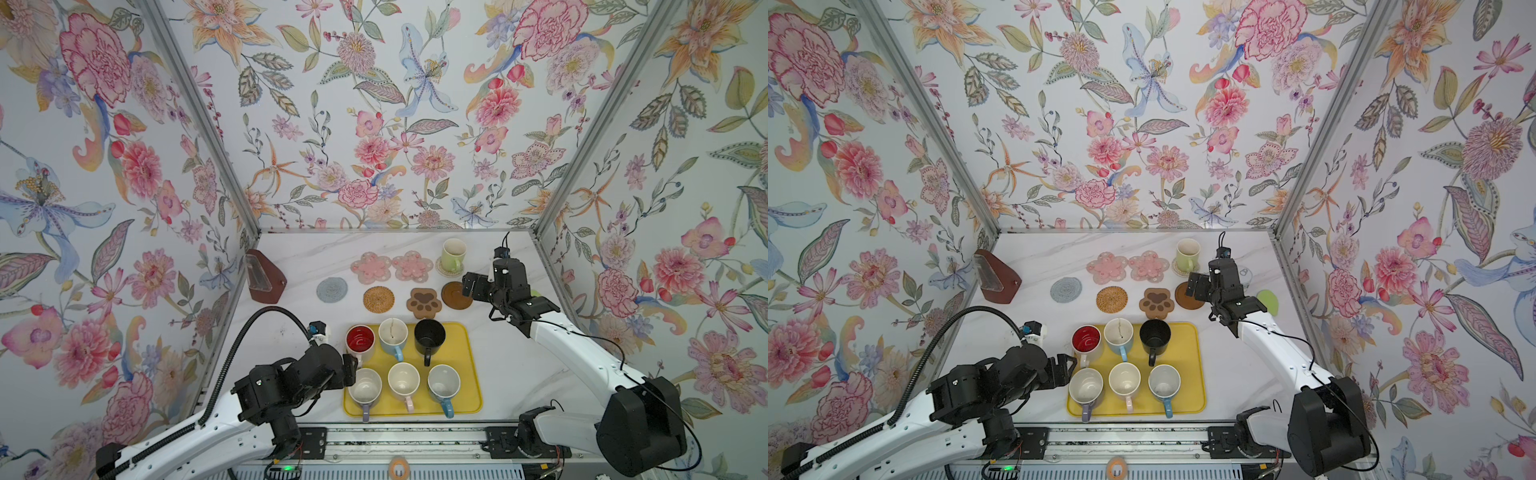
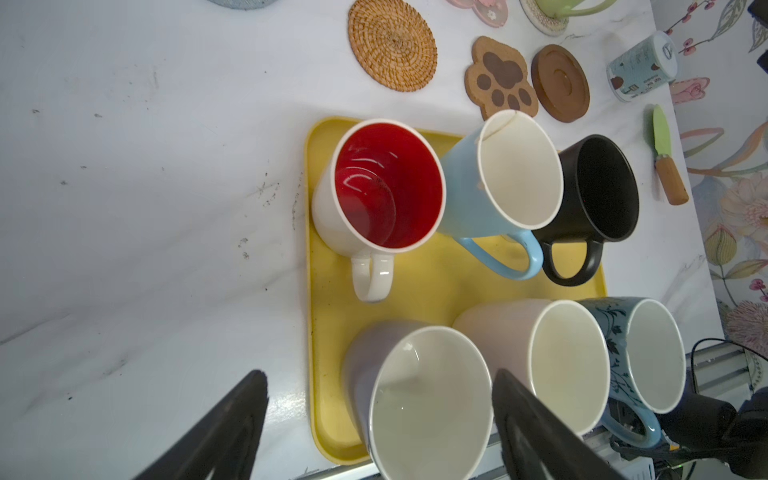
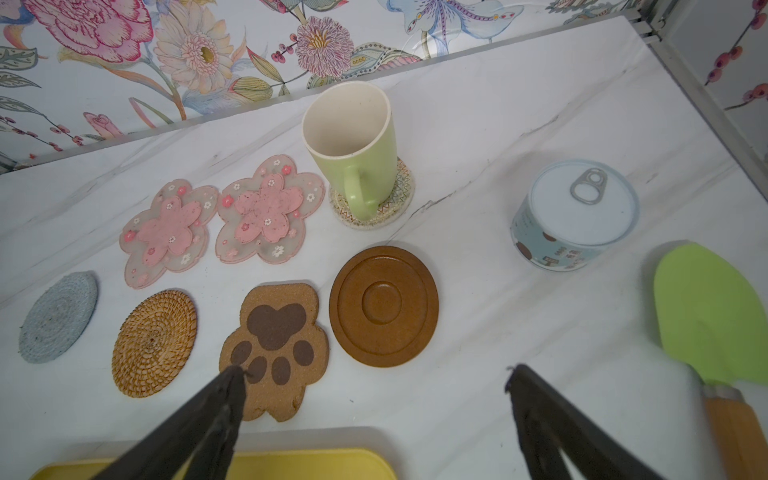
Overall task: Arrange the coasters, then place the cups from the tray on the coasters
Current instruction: 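Raise the right gripper while the left gripper moves over the lavender mug, then lower the left gripper onto the lavender mug and grasp it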
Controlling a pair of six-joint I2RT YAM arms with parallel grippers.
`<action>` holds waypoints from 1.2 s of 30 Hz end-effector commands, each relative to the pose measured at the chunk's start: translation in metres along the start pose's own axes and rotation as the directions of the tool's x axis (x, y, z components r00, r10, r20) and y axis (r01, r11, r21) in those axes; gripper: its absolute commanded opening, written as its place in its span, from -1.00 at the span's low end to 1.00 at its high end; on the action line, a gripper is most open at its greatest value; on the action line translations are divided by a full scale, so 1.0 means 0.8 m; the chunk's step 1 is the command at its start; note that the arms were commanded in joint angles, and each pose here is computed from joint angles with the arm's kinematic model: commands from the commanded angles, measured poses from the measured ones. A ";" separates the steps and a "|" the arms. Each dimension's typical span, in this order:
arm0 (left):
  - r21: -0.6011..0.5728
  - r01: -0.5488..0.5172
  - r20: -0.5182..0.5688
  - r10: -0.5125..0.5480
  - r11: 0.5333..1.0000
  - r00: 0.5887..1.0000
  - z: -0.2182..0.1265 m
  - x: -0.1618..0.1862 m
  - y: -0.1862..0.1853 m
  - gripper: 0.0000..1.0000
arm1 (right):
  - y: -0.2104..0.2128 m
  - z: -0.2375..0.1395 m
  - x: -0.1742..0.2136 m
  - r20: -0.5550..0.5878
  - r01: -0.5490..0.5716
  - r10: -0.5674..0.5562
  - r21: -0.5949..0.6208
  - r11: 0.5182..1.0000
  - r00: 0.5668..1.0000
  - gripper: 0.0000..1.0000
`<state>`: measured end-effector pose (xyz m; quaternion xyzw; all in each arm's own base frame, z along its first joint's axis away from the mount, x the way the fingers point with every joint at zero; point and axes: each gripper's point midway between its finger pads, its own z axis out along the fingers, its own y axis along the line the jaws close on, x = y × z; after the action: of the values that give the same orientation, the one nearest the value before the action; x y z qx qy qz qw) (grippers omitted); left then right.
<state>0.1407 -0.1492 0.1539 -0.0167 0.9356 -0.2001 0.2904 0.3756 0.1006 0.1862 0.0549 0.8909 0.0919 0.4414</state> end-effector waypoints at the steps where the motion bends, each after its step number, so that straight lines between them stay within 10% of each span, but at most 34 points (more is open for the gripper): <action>1: -0.032 0.013 -0.025 -0.014 0.999 1.000 -0.002 0.017 0.005 0.71 | 0.001 0.004 0.001 0.001 -0.013 0.013 0.008 1.000 1.000 0.99; 36: -0.052 -0.185 -0.255 0.166 0.981 0.953 0.022 0.154 -0.038 0.43 | -0.005 0.007 0.032 -0.041 -0.009 0.009 0.008 1.000 0.999 0.99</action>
<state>0.0491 -0.2040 0.0951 0.0709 0.9660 -0.1514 0.1973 0.3652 0.1000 0.1628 0.0584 0.9020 0.0879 0.4186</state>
